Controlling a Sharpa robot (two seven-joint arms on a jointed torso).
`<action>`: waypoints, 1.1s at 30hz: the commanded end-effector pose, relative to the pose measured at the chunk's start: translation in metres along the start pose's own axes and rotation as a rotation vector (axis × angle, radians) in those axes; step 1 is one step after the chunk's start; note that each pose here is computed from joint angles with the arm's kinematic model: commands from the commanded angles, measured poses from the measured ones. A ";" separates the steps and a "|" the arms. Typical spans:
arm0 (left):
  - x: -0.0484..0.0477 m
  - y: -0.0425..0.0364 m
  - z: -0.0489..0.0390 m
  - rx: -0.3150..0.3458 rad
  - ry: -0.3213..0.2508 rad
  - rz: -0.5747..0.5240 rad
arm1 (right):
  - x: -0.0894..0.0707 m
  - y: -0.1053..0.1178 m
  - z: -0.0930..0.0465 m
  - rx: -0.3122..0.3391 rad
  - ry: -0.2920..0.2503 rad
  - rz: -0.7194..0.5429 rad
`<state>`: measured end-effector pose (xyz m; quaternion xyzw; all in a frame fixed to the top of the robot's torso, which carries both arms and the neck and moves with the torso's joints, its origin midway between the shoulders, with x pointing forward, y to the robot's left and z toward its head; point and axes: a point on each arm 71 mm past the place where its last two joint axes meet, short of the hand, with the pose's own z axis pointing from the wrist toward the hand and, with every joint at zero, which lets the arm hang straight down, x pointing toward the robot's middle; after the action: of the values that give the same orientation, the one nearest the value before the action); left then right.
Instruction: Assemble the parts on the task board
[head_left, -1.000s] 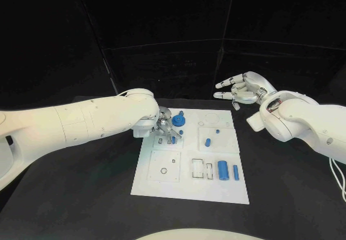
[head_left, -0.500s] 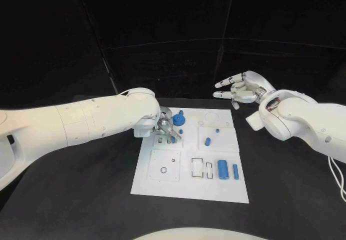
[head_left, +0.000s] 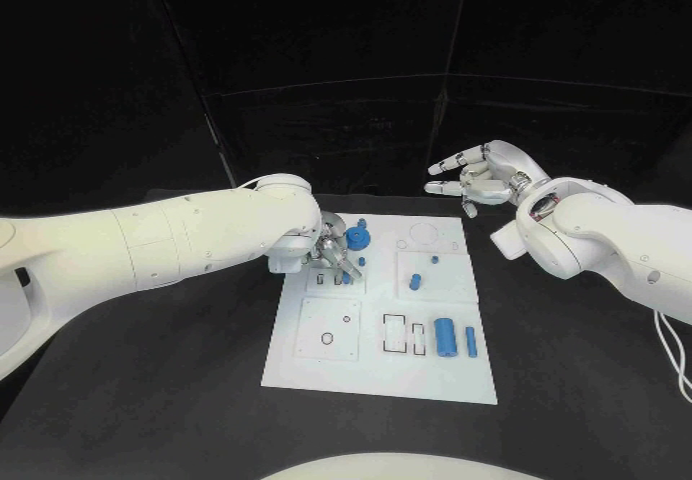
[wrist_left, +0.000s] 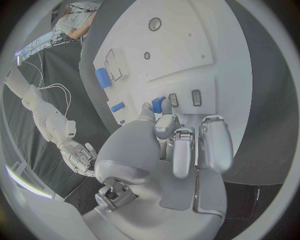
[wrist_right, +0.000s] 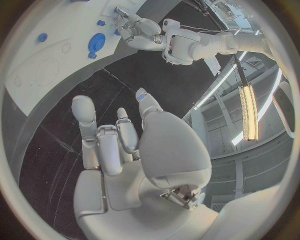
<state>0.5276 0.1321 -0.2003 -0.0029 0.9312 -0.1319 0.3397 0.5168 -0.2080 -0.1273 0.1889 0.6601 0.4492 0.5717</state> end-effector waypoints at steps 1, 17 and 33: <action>0.0007 -0.0003 -0.0004 -0.003 0.014 -0.005 | 0.000 0.002 0.001 -0.005 0.009 -0.005; 0.0046 0.0029 -0.0056 0.042 0.028 -0.149 | 0.002 0.001 0.003 -0.001 0.019 -0.008; 0.0042 0.0229 -0.0223 0.070 -0.136 -0.291 | 0.004 0.001 0.006 0.001 0.028 -0.017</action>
<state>0.5104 0.1595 -0.1969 -0.1079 0.9110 -0.1912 0.3490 0.5208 -0.2028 -0.1298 0.1830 0.6679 0.4457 0.5672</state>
